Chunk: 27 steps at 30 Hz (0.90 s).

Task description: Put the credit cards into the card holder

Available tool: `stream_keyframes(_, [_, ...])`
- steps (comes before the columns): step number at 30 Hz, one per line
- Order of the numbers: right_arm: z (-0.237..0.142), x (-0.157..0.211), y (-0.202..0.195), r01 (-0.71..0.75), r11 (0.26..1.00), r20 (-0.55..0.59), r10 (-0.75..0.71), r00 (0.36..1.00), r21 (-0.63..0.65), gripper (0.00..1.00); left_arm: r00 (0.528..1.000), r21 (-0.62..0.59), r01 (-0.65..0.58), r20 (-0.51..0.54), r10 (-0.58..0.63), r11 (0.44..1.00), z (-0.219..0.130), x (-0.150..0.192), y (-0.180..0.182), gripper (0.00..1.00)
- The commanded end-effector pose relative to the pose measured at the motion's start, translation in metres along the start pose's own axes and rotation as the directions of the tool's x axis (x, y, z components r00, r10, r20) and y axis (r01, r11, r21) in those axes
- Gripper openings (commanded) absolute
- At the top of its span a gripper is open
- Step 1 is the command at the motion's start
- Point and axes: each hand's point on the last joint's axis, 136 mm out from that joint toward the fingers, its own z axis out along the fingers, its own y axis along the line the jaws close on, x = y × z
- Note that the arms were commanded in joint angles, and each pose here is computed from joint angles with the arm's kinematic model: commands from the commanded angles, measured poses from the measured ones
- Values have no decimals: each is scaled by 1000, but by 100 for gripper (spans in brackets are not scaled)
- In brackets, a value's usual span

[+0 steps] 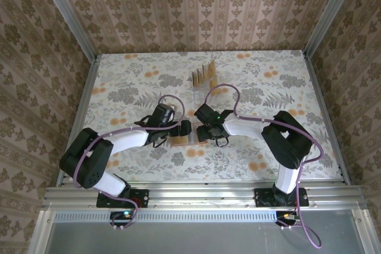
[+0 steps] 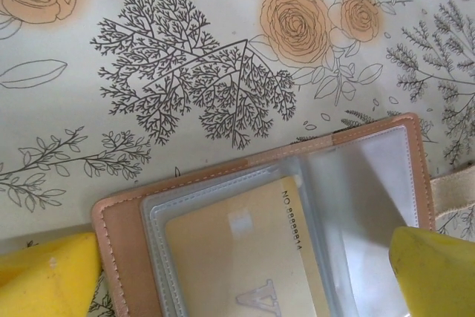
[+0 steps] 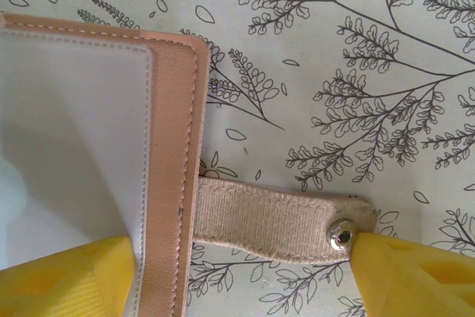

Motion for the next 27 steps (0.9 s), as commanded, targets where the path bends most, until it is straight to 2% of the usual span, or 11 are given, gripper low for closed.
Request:
stream_keyframes(1, [24,24,-3,-8,1000,-75,9,997,23,78,999,102,18,40,-22,995,-11,-9,-22,100])
stream_keyframes(8, [27,26,-3,-8,1000,-79,9,997,24,78,992,184,20,121,-43,983,-33,-24,-41,100])
stream_keyframes(17, [25,25,0,-10,1000,-77,11,997,7,78,989,250,-1,147,-36,968,-37,-34,-72,100])
stream_keyframes(27, [-19,-7,16,-14,996,8,15,1000,-89,78,988,268,-7,149,-34,963,-34,-37,-84,100])
